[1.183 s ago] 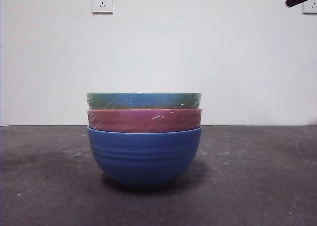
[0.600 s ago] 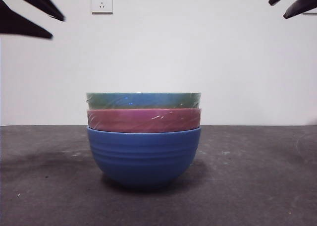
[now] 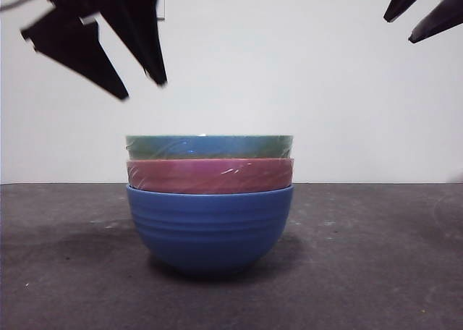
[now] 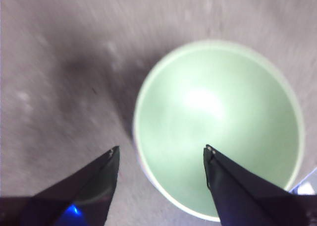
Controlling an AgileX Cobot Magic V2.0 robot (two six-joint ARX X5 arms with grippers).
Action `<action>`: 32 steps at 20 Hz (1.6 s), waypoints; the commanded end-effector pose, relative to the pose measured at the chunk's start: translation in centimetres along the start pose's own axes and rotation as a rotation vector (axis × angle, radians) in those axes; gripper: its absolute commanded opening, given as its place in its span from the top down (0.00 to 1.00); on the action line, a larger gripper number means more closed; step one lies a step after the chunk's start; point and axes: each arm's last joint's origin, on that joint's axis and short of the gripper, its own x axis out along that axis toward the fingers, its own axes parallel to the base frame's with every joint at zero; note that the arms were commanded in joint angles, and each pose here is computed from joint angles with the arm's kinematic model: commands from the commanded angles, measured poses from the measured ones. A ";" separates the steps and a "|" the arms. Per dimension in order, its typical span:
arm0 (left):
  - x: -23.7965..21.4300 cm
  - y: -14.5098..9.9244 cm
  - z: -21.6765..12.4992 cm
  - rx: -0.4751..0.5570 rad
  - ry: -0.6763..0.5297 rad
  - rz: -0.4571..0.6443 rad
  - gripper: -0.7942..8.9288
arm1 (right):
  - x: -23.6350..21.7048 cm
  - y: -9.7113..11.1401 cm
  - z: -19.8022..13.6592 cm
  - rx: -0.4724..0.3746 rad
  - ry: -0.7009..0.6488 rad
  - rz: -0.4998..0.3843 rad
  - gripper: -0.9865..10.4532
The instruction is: Pick up the green bowl on the top,put the green bowl on the left,pick up the red bowl in the middle,put the red bowl on the right
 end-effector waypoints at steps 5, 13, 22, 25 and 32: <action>4.3 -0.3 -0.4 0.040 0.130 0.068 0.63 | 0.0 0.0 0.0 -0.007 0.000 -0.001 0.75; 4.4 -0.5 -0.2 0.046 0.109 0.081 0.93 | 0.0 0.0 0.0 -0.007 -0.001 -0.001 0.75; 4.0 -0.5 0.8 0.042 0.042 0.072 0.93 | 0.0 0.0 0.0 -0.007 -0.001 -0.002 0.75; 2.8 -0.4 2.0 0.032 0.008 0.076 0.93 | 0.0 0.0 0.0 -0.008 -0.001 -0.002 0.75; -4.1 1.2 4.0 0.041 -0.032 0.219 0.93 | 0.0 0.0 0.0 -0.007 -0.001 -0.001 0.75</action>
